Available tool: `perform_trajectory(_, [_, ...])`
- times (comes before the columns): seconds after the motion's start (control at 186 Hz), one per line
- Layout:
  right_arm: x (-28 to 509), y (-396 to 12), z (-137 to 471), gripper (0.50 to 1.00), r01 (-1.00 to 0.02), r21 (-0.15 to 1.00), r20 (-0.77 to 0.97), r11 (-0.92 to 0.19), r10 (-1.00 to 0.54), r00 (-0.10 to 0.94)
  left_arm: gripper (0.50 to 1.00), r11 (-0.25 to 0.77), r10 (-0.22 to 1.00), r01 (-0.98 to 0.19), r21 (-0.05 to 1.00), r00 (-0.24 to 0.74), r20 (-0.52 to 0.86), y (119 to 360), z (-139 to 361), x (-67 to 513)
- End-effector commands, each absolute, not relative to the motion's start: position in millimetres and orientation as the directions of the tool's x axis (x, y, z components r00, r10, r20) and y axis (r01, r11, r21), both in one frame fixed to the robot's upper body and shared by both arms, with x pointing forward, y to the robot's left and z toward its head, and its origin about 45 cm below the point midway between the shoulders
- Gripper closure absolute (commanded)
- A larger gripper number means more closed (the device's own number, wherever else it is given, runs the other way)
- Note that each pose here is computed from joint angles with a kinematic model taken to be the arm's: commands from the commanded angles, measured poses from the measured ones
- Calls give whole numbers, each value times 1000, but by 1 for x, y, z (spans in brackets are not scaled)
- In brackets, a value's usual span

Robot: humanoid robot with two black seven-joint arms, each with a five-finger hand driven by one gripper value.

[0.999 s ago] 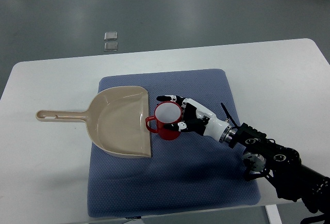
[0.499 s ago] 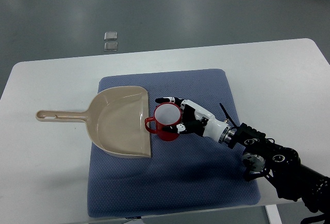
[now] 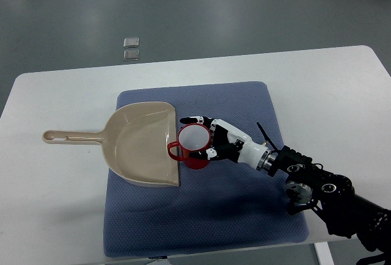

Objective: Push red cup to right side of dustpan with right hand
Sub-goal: 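Keep pushing the mug with the right hand against the dustpan's edge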

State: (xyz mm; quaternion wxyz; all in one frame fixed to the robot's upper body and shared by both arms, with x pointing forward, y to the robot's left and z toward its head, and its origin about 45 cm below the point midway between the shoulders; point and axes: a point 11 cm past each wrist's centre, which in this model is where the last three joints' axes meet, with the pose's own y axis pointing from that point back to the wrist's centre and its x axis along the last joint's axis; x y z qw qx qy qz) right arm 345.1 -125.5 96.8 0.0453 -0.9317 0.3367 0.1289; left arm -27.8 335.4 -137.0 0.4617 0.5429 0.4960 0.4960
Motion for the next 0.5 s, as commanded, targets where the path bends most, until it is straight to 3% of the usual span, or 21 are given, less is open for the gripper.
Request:
perform_trajectory(0.0, [345,-124,99,581,-635,-3,-271,-772,-611,744,500,-81,997,80,993,16,80,335,-137,-28])
perform_trajectory(0.494, [342,-121,96,581,-630,8,-259,-776,-610,749,500,-81,997,79,994,16,80,335,-137,-28])
